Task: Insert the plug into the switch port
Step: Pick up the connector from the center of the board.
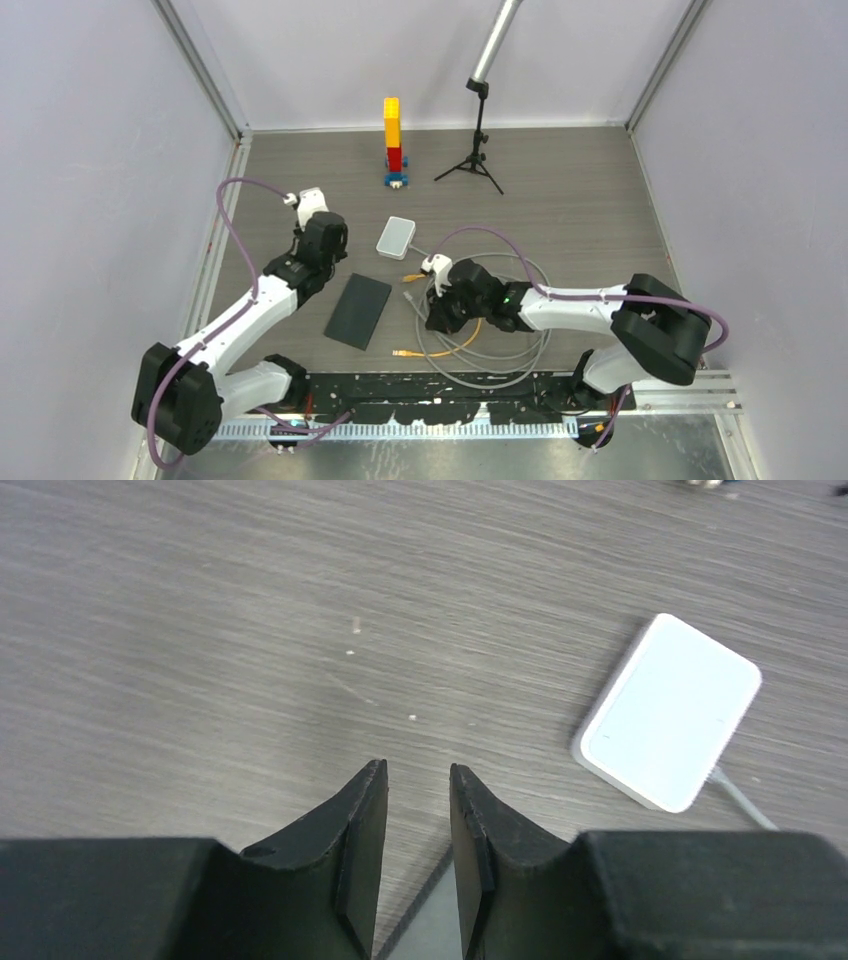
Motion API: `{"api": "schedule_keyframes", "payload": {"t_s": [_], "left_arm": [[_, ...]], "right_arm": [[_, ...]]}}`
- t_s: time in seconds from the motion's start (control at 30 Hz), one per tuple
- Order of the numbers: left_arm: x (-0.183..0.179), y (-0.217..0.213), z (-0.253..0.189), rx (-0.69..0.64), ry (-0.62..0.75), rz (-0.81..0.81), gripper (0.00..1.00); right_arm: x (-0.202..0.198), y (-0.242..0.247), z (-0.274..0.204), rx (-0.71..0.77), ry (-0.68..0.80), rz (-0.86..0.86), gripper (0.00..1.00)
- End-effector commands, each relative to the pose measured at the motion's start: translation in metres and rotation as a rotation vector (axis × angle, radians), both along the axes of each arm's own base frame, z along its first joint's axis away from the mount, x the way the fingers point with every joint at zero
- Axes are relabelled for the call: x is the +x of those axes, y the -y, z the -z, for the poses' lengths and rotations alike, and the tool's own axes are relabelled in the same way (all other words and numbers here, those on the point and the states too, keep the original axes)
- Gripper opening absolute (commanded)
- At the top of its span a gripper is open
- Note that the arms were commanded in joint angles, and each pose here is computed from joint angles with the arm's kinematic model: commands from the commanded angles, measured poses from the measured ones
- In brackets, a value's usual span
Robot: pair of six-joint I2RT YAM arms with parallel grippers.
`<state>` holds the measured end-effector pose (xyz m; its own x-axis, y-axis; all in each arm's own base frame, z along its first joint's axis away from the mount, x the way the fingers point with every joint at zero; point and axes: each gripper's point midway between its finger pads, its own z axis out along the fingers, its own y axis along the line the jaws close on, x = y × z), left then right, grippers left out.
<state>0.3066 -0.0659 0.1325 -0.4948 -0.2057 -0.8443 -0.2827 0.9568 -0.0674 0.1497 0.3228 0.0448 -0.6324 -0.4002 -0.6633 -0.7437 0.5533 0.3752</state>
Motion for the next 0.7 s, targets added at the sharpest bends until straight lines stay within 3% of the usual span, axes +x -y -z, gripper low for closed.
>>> {"api": "schedule_keyframes", "payload": {"t_s": [0.0,0.27,0.43,0.67], "left_arm": [[0.015,0.043,-0.043,-0.121,0.136,0.226,0.31],[-0.007,0.097,-0.083,-0.378,0.188,0.438,0.4],[-0.033,0.147,-0.116,-0.529,0.218,0.574,0.53],[-0.065,0.167,-0.163,-0.671,0.3,0.579,0.67]], "right_arm": [[0.014,-0.014,-0.039,0.1,0.11,-0.017,0.0],[0.036,0.015,-0.097,0.081,0.268,0.112,0.01],[0.031,0.017,-0.133,0.105,0.333,0.045,0.01],[0.021,0.03,-0.154,0.114,0.319,0.055,0.01]]}}
